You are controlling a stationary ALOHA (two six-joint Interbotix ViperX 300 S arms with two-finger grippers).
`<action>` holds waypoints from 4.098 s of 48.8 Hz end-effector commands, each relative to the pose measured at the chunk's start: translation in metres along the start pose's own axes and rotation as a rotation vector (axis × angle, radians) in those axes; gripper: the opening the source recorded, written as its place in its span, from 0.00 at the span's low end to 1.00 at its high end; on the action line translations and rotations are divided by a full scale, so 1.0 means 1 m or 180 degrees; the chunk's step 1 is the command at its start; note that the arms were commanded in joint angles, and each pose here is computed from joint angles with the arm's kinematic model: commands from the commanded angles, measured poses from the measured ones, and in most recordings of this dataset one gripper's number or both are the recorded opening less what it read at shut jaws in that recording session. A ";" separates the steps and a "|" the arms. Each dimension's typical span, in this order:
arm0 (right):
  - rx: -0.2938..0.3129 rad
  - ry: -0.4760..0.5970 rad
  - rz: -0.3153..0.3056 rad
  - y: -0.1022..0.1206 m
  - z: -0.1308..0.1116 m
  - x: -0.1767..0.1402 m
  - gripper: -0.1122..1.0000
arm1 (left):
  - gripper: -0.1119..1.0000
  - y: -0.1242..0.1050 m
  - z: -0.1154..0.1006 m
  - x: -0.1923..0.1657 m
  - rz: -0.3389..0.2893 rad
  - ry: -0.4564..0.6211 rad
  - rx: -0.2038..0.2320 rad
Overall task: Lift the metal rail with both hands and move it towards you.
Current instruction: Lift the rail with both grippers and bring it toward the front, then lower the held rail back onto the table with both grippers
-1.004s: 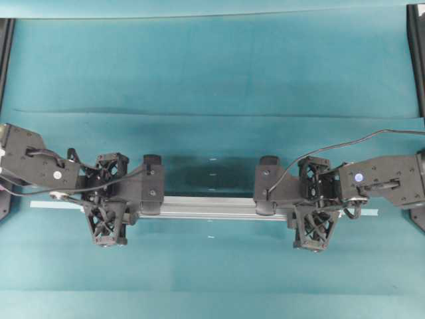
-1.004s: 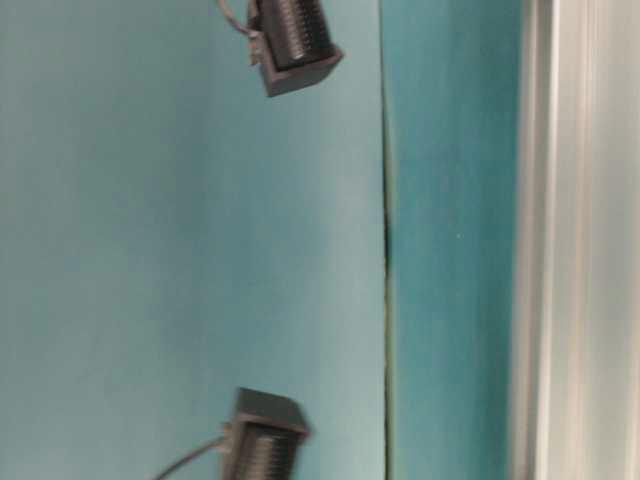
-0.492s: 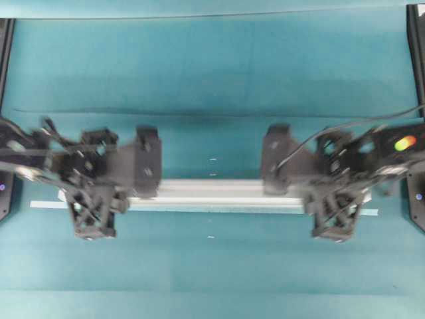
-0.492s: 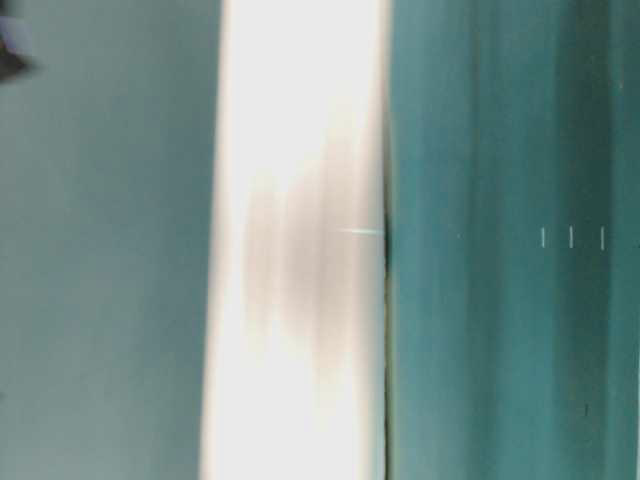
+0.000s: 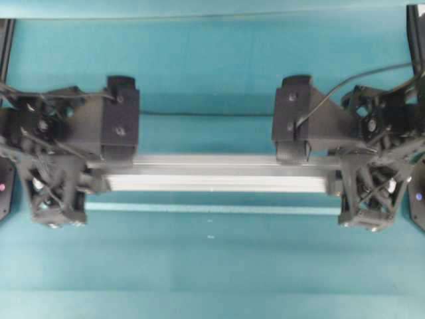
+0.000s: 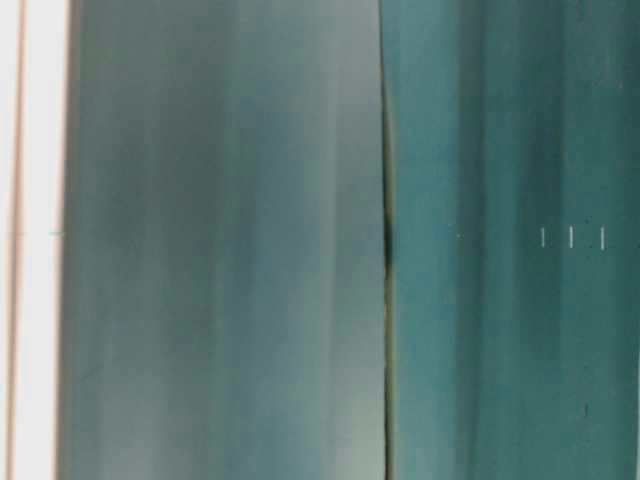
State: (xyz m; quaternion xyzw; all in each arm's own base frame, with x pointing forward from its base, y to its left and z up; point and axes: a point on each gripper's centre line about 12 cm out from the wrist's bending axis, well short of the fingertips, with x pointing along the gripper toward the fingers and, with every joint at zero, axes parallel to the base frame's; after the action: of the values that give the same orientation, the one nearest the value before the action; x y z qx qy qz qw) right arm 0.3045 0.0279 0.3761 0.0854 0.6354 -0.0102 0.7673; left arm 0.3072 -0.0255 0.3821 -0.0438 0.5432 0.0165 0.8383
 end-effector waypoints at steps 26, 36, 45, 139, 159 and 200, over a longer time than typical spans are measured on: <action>0.0165 -0.0175 0.0028 0.003 0.014 -0.044 0.46 | 0.36 -0.003 0.030 -0.057 -0.0003 -0.0079 -0.0132; 0.0160 -0.0174 0.0032 0.004 0.014 -0.044 0.46 | 0.36 -0.002 0.030 -0.056 0.0001 -0.0069 -0.0131; 0.0156 -0.0120 0.0010 0.001 0.014 -0.038 0.46 | 0.36 0.006 0.031 -0.049 0.0059 -0.0029 -0.0181; -0.0158 -0.0074 -0.0241 -0.045 -0.035 0.248 0.46 | 0.36 0.049 -0.070 0.230 0.0192 0.0300 -0.0527; -0.0166 -0.0054 -0.0241 -0.044 -0.036 0.257 0.46 | 0.36 0.048 -0.076 0.241 0.0182 0.0277 -0.0511; -0.0121 -0.0127 -0.0168 -0.038 -0.037 0.265 0.46 | 0.36 0.048 -0.076 0.248 0.0176 0.0258 -0.0486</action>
State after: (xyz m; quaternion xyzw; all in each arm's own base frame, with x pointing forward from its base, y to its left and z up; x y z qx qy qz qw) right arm 0.3086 0.0120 0.1032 0.0492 0.6364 -0.0257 0.7693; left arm 0.3304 0.0013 0.1161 -0.0559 0.5928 0.0507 0.8018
